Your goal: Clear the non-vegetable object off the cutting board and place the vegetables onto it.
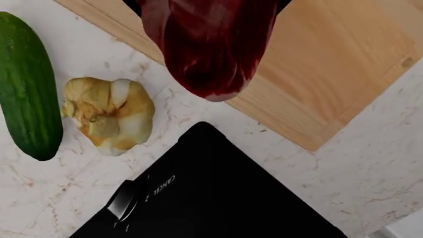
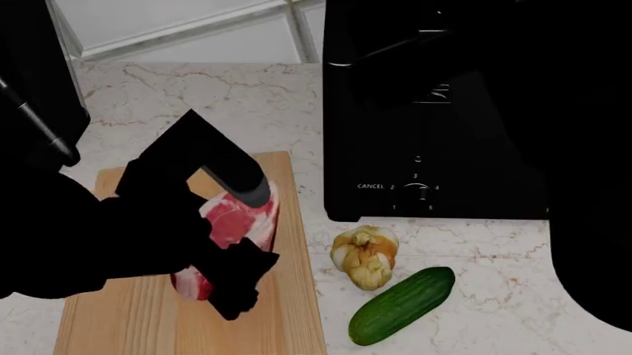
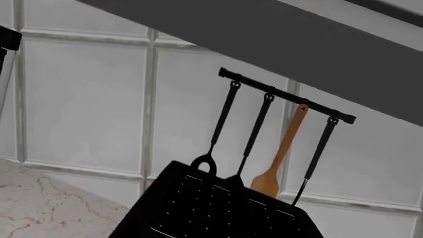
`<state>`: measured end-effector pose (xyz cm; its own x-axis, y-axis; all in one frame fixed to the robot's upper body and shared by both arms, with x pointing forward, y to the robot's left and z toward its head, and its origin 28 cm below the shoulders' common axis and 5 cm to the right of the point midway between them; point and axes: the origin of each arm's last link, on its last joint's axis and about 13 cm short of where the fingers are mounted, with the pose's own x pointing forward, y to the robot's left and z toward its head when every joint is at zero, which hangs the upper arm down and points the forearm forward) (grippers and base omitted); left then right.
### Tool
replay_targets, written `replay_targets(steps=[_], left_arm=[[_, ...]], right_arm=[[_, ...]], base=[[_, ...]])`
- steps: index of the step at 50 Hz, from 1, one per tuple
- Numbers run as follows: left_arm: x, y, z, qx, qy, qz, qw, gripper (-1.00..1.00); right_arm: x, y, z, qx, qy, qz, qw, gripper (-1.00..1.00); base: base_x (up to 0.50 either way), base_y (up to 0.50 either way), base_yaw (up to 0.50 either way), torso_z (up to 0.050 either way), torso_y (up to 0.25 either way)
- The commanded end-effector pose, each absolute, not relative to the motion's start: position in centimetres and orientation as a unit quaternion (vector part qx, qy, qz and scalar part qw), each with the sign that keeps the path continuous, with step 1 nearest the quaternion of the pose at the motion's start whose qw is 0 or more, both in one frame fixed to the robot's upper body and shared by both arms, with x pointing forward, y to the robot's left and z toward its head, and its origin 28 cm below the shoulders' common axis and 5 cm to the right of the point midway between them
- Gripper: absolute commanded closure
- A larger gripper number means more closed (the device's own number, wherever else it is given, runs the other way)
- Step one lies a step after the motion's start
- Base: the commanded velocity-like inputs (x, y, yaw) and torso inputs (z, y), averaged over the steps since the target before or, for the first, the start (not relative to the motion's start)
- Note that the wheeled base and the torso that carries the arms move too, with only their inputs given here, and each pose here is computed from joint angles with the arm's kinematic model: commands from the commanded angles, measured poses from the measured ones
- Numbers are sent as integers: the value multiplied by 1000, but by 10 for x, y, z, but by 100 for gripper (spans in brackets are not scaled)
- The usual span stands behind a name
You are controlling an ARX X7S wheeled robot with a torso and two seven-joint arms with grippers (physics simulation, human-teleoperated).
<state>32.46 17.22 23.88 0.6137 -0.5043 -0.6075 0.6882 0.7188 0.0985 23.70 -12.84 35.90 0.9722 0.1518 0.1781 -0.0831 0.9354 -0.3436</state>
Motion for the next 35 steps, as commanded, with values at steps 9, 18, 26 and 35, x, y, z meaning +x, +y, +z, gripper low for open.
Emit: replay_targets(steps=[9,18,26,35], left_arm=[[267,202,269,180,243,-308,902,100],[245,223,265,171,252,-281,910,100],[229,248,252,145,257,-231,927,100],[202,262,242,143,265,-203,932,100]], right_arm=[[239,-125,369,-154,-121,82,977,-100],[241,-127,367,-147,-118,81,979,-100],[242,-126,370,-148,-121,79,978,-100],[244,-125,367,-150,-119,83,978,-100]], base=[[0,0,0,0,0],[0,0,0,0,1],[0,0,0,0,0],[0,0,0,0,1]])
